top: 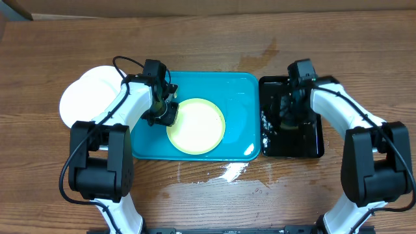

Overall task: Clean dirty plates on tray and stack at the side
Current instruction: 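Dip and rinse the sponge in the black tray's water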

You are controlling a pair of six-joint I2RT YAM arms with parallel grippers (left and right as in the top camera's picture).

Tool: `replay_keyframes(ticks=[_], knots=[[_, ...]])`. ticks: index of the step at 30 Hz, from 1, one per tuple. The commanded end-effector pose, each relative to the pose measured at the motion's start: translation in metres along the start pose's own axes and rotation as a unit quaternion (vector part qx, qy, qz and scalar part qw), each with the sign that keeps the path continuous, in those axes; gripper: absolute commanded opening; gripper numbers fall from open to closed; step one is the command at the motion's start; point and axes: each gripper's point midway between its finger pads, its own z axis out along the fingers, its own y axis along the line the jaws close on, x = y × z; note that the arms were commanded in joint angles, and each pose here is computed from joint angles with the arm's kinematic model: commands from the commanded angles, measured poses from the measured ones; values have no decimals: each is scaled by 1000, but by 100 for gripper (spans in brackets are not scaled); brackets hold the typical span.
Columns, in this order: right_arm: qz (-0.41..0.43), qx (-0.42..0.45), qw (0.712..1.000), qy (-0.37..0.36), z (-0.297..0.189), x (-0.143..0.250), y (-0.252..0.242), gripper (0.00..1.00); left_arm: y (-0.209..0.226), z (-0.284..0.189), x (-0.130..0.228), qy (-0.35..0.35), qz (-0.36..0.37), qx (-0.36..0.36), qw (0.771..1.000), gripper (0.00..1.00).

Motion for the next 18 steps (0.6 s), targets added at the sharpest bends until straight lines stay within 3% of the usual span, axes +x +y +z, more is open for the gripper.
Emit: replay_keyframes(ticks=[1,3,18], knots=[[-1,-16,999,-43,-28,-32,10,64,-1,6,3,7,-10,9,1000,33],[-1,-19,998,-53,-30,-38,11,73,-1,6,3,7,-10,9,1000,33],[0,-28,996,-82,9,-32,11,65,-2,6,3,7,-9,10,1000,33]])
